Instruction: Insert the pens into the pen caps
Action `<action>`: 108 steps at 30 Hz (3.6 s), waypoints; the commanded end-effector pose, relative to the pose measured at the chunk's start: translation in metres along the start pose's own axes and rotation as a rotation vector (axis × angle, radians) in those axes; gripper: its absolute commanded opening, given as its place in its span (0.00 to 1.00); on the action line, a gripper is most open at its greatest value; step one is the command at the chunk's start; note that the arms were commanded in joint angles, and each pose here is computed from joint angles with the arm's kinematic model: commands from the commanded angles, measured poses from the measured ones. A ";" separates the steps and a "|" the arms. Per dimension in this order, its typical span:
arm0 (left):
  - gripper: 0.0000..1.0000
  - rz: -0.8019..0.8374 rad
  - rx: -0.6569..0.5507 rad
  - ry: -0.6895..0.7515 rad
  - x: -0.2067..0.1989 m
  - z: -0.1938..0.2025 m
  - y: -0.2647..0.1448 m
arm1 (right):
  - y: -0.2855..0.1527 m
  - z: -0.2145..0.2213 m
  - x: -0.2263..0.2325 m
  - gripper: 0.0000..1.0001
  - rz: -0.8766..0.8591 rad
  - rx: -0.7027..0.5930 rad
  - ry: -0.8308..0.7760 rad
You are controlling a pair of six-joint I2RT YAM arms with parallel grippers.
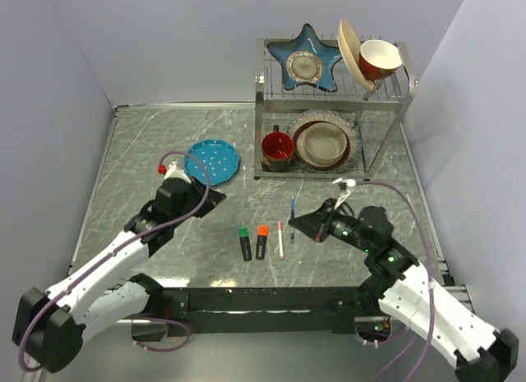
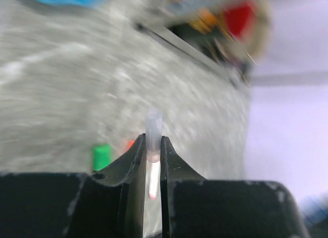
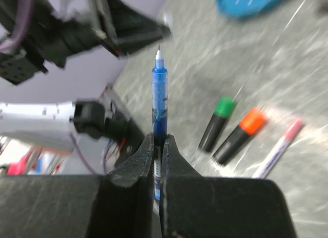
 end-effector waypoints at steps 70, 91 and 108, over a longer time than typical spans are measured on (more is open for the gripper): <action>0.01 0.904 0.189 0.236 -0.023 0.053 -0.097 | 0.091 0.016 0.110 0.00 -0.265 0.019 -0.074; 0.52 0.839 0.132 0.336 -0.028 0.044 -0.097 | 0.102 0.020 0.117 0.00 -0.290 0.088 -0.115; 0.01 0.921 0.121 0.275 -0.043 0.038 -0.112 | 0.094 0.027 0.118 0.23 -0.323 0.127 -0.102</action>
Point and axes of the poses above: each gripper's point midway between its finger pads, its own y axis out along the fingers, its own x axis along the line the jaws close on, z = x × y, the point moved 7 cm from there along -y, back along the fingers, and after that the axes turned 1 degree about -y, right-handed, at the moved point
